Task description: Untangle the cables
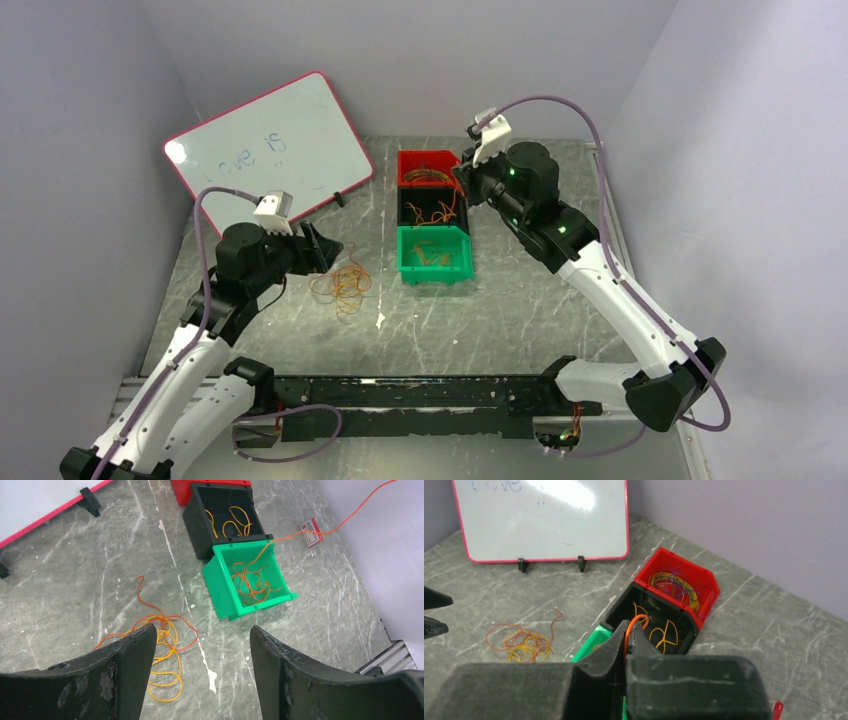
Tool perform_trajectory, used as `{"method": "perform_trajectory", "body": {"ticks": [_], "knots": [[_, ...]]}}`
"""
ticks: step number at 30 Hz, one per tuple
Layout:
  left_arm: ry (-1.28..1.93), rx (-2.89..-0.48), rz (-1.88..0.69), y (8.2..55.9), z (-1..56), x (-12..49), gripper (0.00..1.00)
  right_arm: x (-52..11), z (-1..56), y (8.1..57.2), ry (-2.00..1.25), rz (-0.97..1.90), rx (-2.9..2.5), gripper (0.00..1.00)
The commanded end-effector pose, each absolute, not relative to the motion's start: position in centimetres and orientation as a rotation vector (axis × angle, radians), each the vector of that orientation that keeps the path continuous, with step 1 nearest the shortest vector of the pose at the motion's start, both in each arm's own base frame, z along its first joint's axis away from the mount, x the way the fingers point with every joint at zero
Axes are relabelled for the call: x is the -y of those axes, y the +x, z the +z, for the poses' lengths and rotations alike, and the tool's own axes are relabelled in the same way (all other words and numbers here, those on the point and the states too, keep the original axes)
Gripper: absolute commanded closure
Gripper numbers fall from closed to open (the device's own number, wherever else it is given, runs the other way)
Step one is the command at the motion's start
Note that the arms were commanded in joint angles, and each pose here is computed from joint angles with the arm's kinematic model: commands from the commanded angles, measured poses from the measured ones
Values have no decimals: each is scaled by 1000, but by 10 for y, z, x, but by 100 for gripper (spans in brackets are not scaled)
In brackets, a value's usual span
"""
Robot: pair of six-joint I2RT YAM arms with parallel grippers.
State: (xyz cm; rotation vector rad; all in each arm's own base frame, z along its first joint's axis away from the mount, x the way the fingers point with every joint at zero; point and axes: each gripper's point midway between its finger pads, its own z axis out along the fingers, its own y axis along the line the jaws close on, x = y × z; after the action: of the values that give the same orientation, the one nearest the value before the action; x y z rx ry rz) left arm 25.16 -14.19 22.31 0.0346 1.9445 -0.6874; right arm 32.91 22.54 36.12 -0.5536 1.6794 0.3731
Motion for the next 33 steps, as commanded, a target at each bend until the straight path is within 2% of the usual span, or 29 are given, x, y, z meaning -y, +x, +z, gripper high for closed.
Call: {"method": "perform_trajectory", "body": {"ticks": [1, 7, 15, 33], "knots": [[47, -1942, -696, 251, 229, 142, 28, -232, 356, 334, -572, 425, -1661, 100], [35, -1947, -694, 250, 225, 141, 28, -233, 338, 329, -572, 470, -1721, 100], [45, -1944, -714, 251, 225, 145, 28, -244, 283, 315, -606, 566, -1863, 100], [67, -1943, -762, 247, 224, 151, 29, -259, 200, 330, -666, 606, -2078, 100]]}}
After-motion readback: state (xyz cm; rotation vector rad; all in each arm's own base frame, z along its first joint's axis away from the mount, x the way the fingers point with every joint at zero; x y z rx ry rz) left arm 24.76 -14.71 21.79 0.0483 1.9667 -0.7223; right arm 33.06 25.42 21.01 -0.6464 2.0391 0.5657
